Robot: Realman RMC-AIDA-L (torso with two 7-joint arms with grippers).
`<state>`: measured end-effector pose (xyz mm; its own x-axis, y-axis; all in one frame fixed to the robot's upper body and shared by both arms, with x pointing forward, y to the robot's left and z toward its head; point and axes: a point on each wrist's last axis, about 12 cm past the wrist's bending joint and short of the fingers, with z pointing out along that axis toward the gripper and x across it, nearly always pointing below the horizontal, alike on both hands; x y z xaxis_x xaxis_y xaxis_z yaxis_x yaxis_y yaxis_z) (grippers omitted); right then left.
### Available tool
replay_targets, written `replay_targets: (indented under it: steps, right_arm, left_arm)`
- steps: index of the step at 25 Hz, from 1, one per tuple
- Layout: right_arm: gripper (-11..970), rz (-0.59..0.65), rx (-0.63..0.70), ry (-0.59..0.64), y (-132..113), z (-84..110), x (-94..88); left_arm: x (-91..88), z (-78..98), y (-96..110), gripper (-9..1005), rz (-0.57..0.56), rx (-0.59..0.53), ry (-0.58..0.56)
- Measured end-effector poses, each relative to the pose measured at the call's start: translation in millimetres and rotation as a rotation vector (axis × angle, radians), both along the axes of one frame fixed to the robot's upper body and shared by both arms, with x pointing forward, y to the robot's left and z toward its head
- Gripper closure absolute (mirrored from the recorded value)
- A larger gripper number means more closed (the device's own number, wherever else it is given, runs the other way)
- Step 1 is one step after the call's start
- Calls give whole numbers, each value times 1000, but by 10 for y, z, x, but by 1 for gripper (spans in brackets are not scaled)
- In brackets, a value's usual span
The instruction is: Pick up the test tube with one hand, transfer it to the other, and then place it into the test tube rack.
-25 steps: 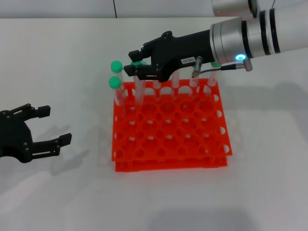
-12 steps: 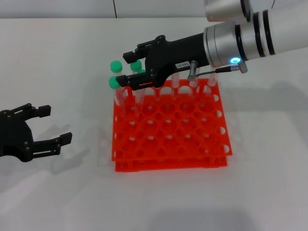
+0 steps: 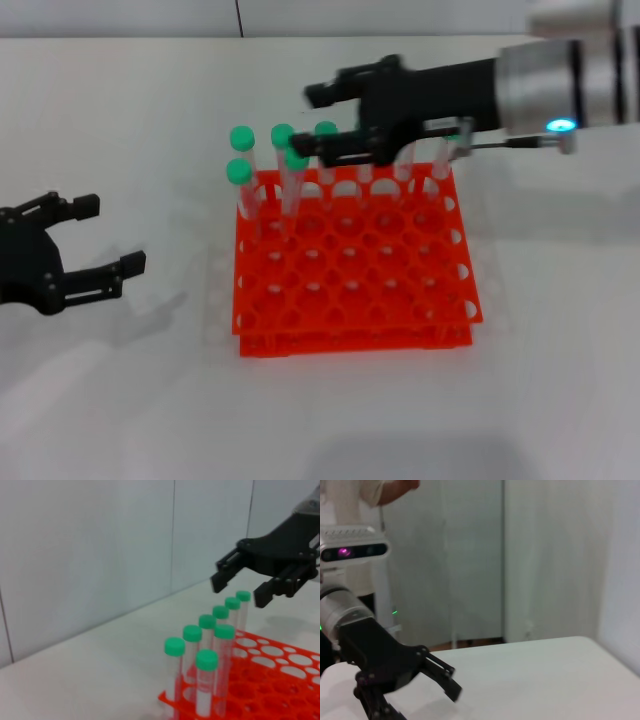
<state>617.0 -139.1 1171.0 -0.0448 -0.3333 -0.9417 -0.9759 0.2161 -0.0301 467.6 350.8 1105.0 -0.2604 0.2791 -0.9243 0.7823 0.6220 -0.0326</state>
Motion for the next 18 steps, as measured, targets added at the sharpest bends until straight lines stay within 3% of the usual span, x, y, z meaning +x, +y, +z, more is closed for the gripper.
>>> replay_targets:
  steps: [10, 18]
  right_arm:
    - [353, -181, 71, -19, -887, -258, -213]
    - [353, -189, 93, -15, -1182, -473, -463]
  left_arm:
    - [169, -56, -78, 108, -26, -49, -20]
    - [125, -77, -92, 108, -86, -73, -25]
